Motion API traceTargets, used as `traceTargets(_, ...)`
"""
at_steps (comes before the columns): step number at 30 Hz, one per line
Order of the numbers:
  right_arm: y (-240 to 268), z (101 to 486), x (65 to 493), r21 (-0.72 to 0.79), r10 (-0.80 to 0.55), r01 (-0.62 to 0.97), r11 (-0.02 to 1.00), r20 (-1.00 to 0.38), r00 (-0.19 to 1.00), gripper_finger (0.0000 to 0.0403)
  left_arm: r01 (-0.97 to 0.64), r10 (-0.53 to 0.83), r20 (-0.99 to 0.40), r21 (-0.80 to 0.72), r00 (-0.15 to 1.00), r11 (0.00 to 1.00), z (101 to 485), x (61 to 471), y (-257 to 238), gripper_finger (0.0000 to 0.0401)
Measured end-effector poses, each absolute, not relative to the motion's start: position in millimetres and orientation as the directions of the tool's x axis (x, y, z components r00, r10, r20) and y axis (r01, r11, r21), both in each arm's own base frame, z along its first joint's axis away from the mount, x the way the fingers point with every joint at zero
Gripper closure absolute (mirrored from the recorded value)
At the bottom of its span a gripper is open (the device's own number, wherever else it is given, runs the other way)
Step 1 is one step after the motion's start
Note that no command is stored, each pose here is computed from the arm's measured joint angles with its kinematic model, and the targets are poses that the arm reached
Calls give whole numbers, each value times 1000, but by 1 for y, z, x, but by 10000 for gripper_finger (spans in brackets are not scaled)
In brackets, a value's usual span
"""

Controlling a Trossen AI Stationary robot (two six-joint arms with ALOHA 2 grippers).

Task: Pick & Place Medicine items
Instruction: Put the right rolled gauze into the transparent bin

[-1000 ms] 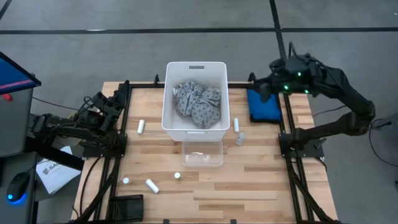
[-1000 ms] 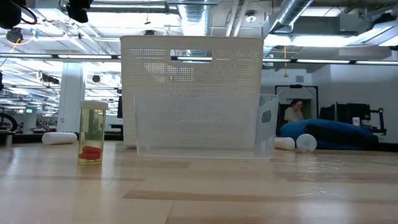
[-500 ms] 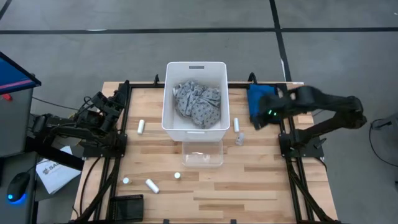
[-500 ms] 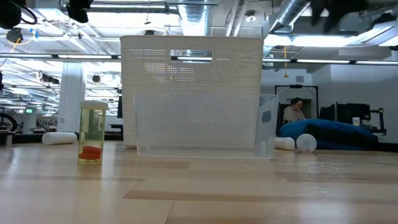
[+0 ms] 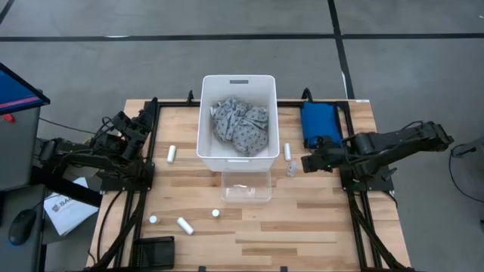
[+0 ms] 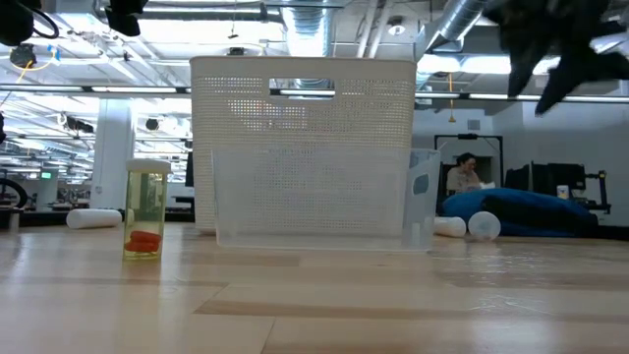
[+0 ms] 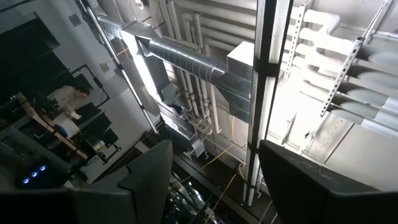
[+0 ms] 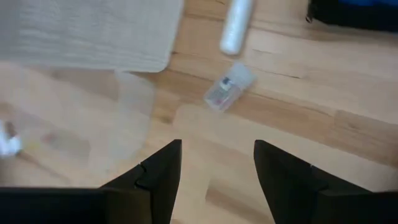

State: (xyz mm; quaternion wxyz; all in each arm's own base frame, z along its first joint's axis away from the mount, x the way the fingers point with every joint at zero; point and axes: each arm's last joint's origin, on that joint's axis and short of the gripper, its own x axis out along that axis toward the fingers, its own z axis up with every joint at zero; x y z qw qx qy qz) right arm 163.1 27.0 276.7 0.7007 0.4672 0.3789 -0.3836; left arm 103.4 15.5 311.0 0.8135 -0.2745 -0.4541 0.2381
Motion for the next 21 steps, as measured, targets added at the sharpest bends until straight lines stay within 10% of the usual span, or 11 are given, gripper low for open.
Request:
traceTargets(13,-5,196,187,451,-280,887,98,-843,460,206,-134,637,608,-665,474,735,311,103,16,169)
traceTargets(21,-38,180,204,398,-313,899,181,-843,437,206,-139,643,604,-669,471,730,311,103,16,169)
